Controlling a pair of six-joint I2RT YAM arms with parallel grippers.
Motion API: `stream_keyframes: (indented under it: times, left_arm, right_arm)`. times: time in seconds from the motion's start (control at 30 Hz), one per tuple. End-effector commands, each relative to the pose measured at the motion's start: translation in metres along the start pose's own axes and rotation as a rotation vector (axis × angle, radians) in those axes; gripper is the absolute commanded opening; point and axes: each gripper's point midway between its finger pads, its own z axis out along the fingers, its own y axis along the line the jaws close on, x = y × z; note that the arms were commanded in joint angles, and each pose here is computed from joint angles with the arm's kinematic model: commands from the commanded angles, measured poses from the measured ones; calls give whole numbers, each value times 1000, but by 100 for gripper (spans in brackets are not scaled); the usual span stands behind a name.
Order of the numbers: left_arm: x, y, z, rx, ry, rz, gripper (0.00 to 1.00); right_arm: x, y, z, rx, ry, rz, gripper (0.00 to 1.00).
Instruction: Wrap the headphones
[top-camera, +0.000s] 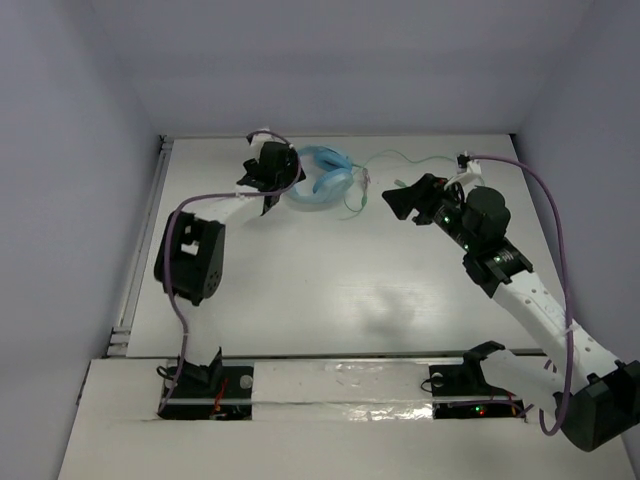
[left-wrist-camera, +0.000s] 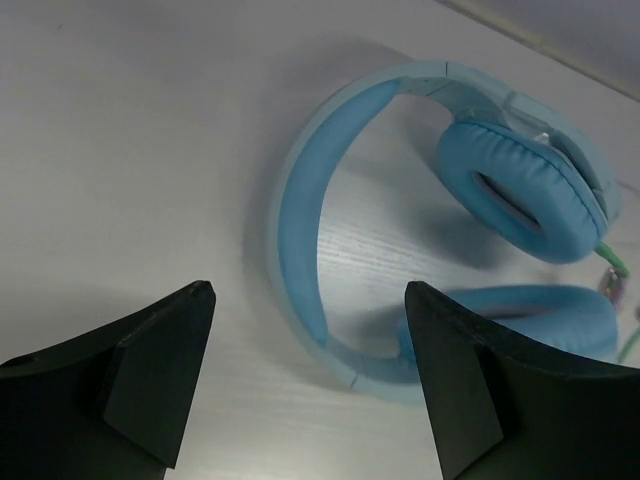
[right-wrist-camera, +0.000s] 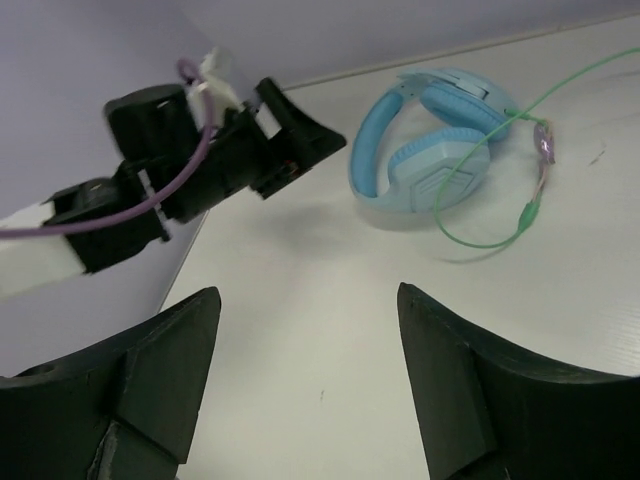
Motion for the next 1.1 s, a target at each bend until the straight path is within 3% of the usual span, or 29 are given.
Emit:
stream_keyframes:
  times: [0.0,0.17,0.5,0.77,0.87,0.93,0.97,1.07]
  left_arm:
    - [-11,-2,27,-40,4,66,74]
    - [7,0,64,-99,79,129,69]
    - [40,19,84,-153,143,176,62]
    - [47,15,96,-142,161,183,48]
    - [50,12,103,-135,171,190,35]
    - [56,13,107,-140,194,199,17]
    - [54,12,105,-137,192,199,0]
    - [29,3,86,-108,146,201,0]
  right_arm:
    - [-12,18,1,-78,-45,-18,77]
    - [-12,19,0,-84,-48,-21,77]
    - [-11,18,2,-85,-49,-17,76]
    - [-10,20,2,-91,-50,-12,74]
    - [-11,20,1,-86,-50,-14,74]
    - [-13,20,1,-83,-57,-16,73]
    - [-12,19,1,-82,-58,-14,72]
    - [-10,16,3,-70,-50,-21,62]
